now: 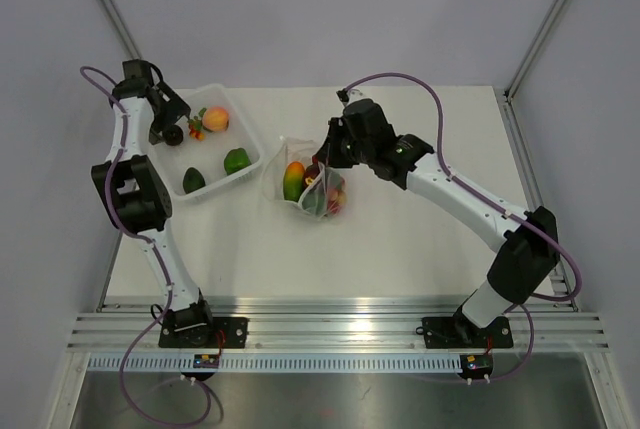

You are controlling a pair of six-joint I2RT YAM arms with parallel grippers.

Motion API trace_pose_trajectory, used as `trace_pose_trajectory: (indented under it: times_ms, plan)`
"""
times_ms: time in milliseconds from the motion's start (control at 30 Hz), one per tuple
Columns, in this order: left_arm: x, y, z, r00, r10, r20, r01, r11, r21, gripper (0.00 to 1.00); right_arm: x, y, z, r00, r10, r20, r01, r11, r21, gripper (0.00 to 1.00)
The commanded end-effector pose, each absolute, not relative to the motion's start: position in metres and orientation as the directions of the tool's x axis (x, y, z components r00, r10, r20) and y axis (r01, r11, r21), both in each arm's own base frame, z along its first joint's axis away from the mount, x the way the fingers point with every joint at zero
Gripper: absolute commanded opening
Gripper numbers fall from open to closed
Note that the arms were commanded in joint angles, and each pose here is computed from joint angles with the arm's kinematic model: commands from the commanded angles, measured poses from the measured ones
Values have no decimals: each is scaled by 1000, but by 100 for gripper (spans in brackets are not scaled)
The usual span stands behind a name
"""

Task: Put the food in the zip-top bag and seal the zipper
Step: Pick up the fake fruit from the bin.

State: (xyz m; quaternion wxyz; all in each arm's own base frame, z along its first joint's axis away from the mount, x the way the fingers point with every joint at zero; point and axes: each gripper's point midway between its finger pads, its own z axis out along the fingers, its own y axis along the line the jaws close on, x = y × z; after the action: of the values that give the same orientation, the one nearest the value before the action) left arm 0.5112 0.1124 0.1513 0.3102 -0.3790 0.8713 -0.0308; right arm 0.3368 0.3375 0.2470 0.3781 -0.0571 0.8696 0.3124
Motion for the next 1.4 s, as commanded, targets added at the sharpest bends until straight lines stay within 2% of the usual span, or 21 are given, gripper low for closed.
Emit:
trace_pose_trajectory:
  times_ms: [0,133,433,700,900,1133,1367]
  plan:
    - [526,121,165,-442,-723,-530,-639,669,-379,89,346,346,274,-668,159,-727,-377,770,515,2]
    - [540,143,161,-419,-671,-612,-640,696,-325,87,349,349,271,-674,156,-722,-368,776,512,2]
    - [558,169,137,-490,-566,-663,-637,752,-172,84,351,351,263,-686,146,-713,-362,781,508,2]
    - [558,172,116,-529,-542,-653,-623,771,-136,88,354,350,260,-689,143,-710,-354,789,503,2]
    - [560,174,94,-555,-536,-636,-622,775,-111,82,355,351,255,-694,139,-706,-349,793,500,2]
    - [564,176,82,-568,-526,-633,-617,781,-97,81,357,352,251,-699,135,-702,-344,798,495,2]
    - [569,169,78,-574,-528,-626,-595,794,-125,70,358,354,248,-703,132,-699,-340,800,493,2]
